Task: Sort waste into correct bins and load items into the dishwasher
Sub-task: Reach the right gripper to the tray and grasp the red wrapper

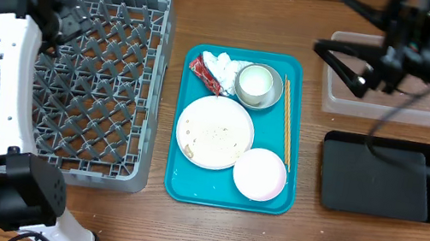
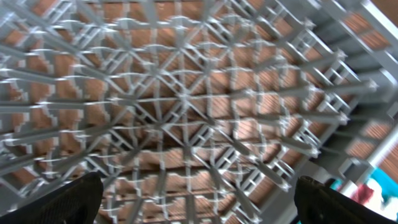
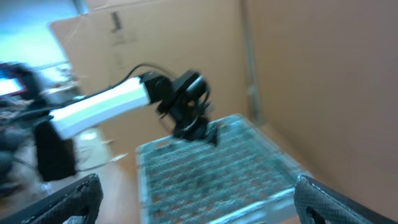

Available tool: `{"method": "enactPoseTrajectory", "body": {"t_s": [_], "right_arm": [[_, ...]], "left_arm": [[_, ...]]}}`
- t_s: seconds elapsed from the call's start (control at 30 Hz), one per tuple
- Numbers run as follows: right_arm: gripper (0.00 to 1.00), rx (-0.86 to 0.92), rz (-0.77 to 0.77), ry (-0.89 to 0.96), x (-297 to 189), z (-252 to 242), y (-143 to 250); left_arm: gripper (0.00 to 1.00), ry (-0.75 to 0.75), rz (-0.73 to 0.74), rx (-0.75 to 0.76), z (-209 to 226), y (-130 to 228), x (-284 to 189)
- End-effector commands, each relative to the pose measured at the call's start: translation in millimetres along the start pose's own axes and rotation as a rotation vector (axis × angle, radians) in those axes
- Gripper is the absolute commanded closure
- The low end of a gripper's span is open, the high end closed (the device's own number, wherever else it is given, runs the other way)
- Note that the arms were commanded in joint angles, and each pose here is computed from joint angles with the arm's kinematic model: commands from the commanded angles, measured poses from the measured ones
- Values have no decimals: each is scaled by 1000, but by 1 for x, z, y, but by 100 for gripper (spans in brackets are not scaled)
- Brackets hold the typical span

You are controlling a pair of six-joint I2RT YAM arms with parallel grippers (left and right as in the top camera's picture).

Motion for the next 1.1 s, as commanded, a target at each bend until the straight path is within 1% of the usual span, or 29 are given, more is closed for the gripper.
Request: {"method": "enactPoseTrajectory", "body": {"t_s": [0.0,0.13,0.2,0.23,0.27,0.3,0.37,0.4,0.5,0.57,0.6,0.73,0.83,0.93,0.97,1.07], "right_arm": [[0,-11,53,-149,22,2,7],[0,116,102,-246,44,-17,22],[0,103,111,-288,57,-21,24],[0,115,111,-273,65,-24,24],[0,153,105,-227,75,-30,24],[0,214,90,-143,87,-38,24],[0,333,41,76,108,-60,28],[0,364,20,187,116,-70,32],[0,380,-13,584,136,-100,56],[0,358,-7,766,150,-111,75],[0,333,9,861,166,-115,91],[0,281,61,1020,198,-131,132],[0,242,104,1149,211,-152,165],[0,230,164,1212,220,-173,197],[1,231,187,1220,222,-179,206],[11,234,266,1252,224,-194,235]], "left_arm": [[0,-23,-38,-45,16,-8,-13],[0,-26,-38,-52,19,-9,-12],[0,-26,-38,-52,19,-9,-12],[0,-26,-38,-52,19,-9,-12],[0,-26,-38,-51,19,-9,-12],[0,-26,-38,-52,19,-9,-12],[0,-26,-38,-52,19,-9,-12],[0,-26,-38,-52,19,-9,-12],[0,-26,-38,-52,19,-9,-12],[0,-26,-38,-52,19,-9,-12],[0,-26,-38,-52,19,-9,-12],[0,-26,-38,-52,19,-9,-12],[0,-26,-38,-52,19,-9,-12],[0,-26,-38,-52,19,-9,-12],[0,-26,-38,-52,19,-9,-12],[0,-26,-38,-52,19,-9,-12]]}}
Point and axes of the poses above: each gripper's point midway between its finger pads, its own x axis out along the fingers, its own z axis along the line the jaws close on, y = z × x, the point moved 5 cm from there along -x, back along the fingers, and after that the axes turned 11 degrees about x, right-handed, at the moved point
